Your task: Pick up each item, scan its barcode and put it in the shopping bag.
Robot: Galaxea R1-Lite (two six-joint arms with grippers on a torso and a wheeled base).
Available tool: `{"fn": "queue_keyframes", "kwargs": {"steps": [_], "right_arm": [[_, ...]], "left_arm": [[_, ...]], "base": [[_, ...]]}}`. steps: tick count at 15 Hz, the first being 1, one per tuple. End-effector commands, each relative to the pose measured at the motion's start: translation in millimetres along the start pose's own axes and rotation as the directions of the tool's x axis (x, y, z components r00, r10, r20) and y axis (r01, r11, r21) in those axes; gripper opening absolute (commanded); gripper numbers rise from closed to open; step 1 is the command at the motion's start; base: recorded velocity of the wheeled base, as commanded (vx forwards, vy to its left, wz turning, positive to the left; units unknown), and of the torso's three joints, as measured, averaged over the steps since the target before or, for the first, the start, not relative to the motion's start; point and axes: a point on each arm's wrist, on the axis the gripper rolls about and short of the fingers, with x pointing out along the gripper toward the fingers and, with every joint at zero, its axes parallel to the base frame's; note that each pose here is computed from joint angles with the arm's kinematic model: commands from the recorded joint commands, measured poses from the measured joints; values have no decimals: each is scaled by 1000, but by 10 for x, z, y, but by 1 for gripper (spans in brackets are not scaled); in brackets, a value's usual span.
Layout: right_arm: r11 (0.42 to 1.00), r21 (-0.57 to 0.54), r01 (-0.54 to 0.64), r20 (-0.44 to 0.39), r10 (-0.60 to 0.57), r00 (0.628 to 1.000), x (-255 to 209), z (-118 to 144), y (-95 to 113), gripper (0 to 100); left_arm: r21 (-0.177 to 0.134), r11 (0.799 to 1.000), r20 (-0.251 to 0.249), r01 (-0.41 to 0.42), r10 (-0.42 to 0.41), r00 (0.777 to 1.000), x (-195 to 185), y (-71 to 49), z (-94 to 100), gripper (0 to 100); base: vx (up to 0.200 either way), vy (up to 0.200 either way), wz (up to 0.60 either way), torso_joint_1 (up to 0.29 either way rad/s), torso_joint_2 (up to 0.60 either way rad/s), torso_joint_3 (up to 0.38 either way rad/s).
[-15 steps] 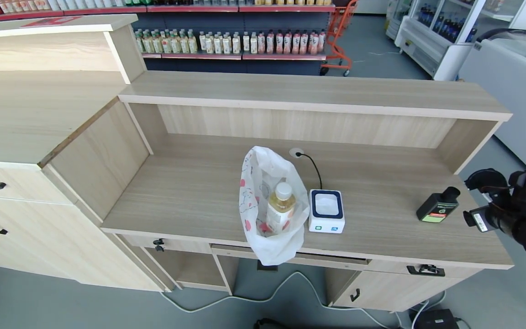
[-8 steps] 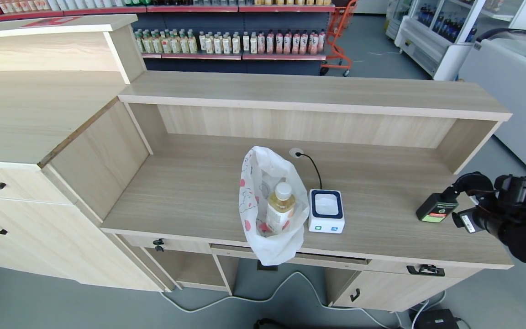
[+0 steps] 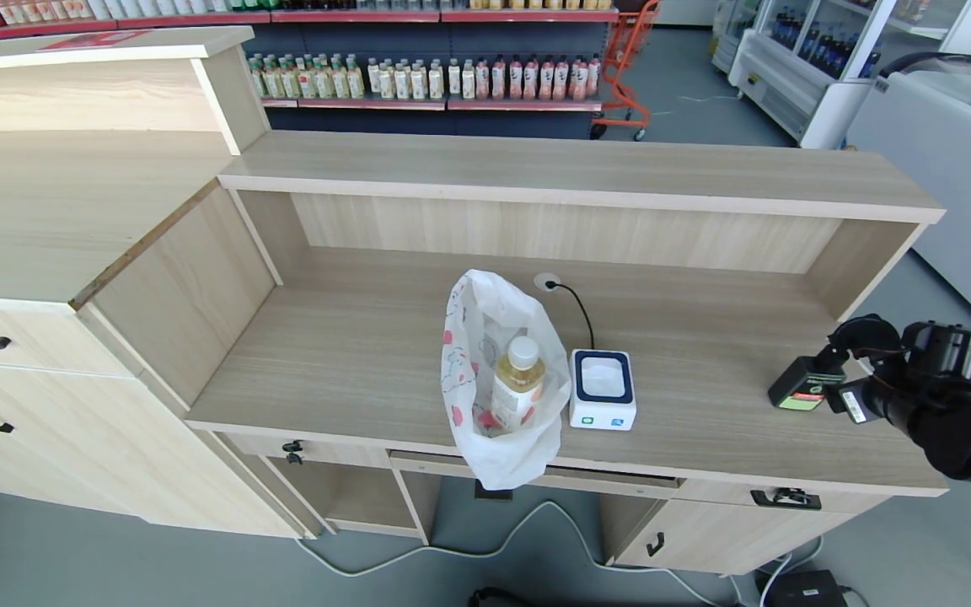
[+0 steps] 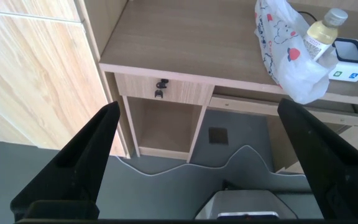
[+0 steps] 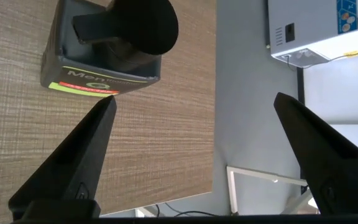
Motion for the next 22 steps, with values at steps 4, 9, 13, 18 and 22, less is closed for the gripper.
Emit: {"fn": "queue_keyframes", "kwargs": {"steps": [4,9,13,18,22], "right_arm": [[1000,5,-1,16,1,1000,78,-43,59,100],[999,37,-14,18,14,1000,114,-57,133,100],[998,56,-22,40,20,999,170,-1,194,100],[992,103,-77,64,70,995,187,24,375,100],[981,154,-116,78,105,991,258,2,448,100]], "left_arm": [[-1,1000,-1,0,0,1000,0,0,-1,100],[-1,1000,-1,0,0,1000,0,0,-1,100],[-1,1000,-1,0,0,1000,0,0,-1,100],[-1,1000,-1,0,0,1000,0,0,-1,100],[-1,1000,-1,0,0,1000,0,0,-1,100]], "base": [[0,0,0,0,0,0],[0,0,0,0,0,0],[0,0,0,0,0,0],[0,0,0,0,0,0],[0,0,0,0,0,0]]}}
